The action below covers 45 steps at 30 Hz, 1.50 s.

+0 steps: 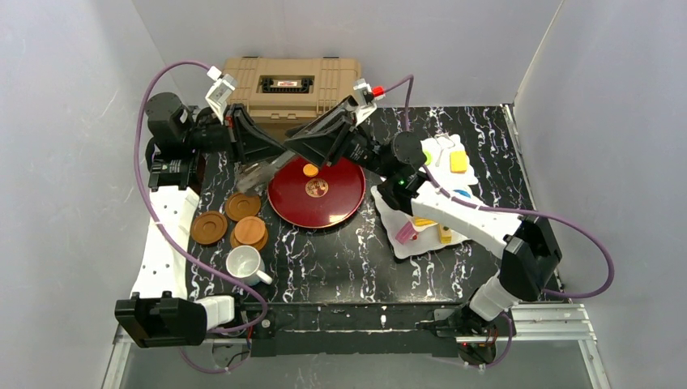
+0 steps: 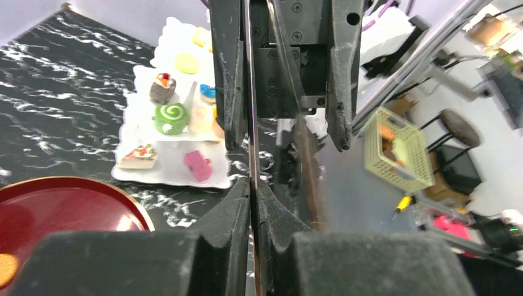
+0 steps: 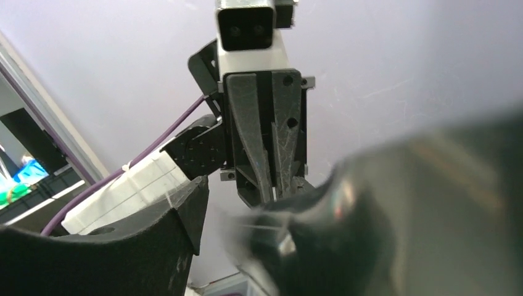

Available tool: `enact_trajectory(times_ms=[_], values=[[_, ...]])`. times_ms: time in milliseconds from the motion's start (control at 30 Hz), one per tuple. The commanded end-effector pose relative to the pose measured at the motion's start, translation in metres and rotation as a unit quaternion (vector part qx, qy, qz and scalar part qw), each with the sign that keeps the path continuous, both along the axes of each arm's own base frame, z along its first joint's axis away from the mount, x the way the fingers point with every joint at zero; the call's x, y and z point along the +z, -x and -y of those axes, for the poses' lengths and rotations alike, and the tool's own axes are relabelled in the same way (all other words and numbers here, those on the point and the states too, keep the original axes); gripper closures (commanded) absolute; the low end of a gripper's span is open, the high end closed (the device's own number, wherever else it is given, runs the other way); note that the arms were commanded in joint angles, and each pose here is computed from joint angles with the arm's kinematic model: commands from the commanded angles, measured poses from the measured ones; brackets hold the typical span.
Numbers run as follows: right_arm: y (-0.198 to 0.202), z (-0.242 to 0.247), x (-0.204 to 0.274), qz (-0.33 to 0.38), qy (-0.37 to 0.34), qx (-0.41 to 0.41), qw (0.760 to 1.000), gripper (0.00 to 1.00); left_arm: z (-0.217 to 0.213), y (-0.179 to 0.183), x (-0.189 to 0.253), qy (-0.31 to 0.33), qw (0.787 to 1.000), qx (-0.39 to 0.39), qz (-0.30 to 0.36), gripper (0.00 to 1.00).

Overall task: Serve the afternoon tea
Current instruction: Pick up the clamp from the center of the board.

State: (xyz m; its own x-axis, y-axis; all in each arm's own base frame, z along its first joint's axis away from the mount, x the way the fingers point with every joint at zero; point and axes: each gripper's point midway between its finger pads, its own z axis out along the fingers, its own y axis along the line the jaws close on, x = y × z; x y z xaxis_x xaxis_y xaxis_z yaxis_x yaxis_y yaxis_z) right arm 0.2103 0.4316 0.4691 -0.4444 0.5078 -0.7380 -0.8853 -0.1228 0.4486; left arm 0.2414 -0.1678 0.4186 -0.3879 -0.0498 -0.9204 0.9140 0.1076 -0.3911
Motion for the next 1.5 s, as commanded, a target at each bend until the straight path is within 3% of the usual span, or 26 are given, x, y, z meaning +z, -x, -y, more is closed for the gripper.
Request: enact_trajectory(times_ms=[0,67,133,233,433,567,633,800,900,1200,1333,1467], values=[[0.006,0.004,0.009,0.019,0.001,-0.008,1.000,0.46,0.001,0.008,0.011,0.000,1.000,0.009,0.026,0.85],[0.003,0.004,0.004,0.024,0.015,-0.025,0.999,0.50,0.001,0.005,0.011,0.000,0.999,0.020,0.026,0.64],[0.003,0.004,0.001,0.034,0.033,-0.036,0.998,0.54,-0.001,-0.006,0.007,-0.005,0.998,0.058,0.024,0.53],[-0.004,0.007,-0.008,0.036,0.062,-0.066,0.995,0.66,-0.007,-0.020,0.000,-0.029,0.993,0.110,0.018,0.51],[-0.017,0.003,-0.023,0.035,0.113,-0.092,0.989,0.84,-0.005,-0.018,-0.013,-0.019,0.995,0.097,0.005,0.49],[-0.037,0.003,-0.036,0.033,0.160,-0.156,0.974,0.96,-0.010,-0.019,-0.020,-0.034,0.994,0.106,0.014,0.36],[-0.047,0.004,-0.041,0.032,0.185,-0.207,0.960,0.91,-0.011,-0.016,-0.021,-0.040,0.993,0.108,0.026,0.30],[-0.072,0.023,-0.038,-0.003,0.188,-0.348,0.918,0.87,-0.021,-0.022,-0.050,-0.090,0.982,0.152,0.061,0.30],[-0.078,0.034,-0.039,-0.031,0.206,-0.452,0.867,0.93,-0.024,-0.020,-0.063,-0.109,0.979,0.156,0.077,0.31],[-0.085,0.041,-0.033,-0.070,0.190,-0.640,0.741,0.93,0.006,0.004,-0.084,-0.167,0.962,0.139,0.165,0.24],[-0.089,0.041,-0.040,-0.091,0.185,-0.665,0.718,0.94,0.016,0.018,-0.098,-0.208,0.936,0.138,0.246,0.24],[-0.083,0.040,-0.039,-0.112,0.161,-0.660,0.725,0.95,0.004,0.001,-0.100,-0.238,0.915,0.205,0.253,0.33]])
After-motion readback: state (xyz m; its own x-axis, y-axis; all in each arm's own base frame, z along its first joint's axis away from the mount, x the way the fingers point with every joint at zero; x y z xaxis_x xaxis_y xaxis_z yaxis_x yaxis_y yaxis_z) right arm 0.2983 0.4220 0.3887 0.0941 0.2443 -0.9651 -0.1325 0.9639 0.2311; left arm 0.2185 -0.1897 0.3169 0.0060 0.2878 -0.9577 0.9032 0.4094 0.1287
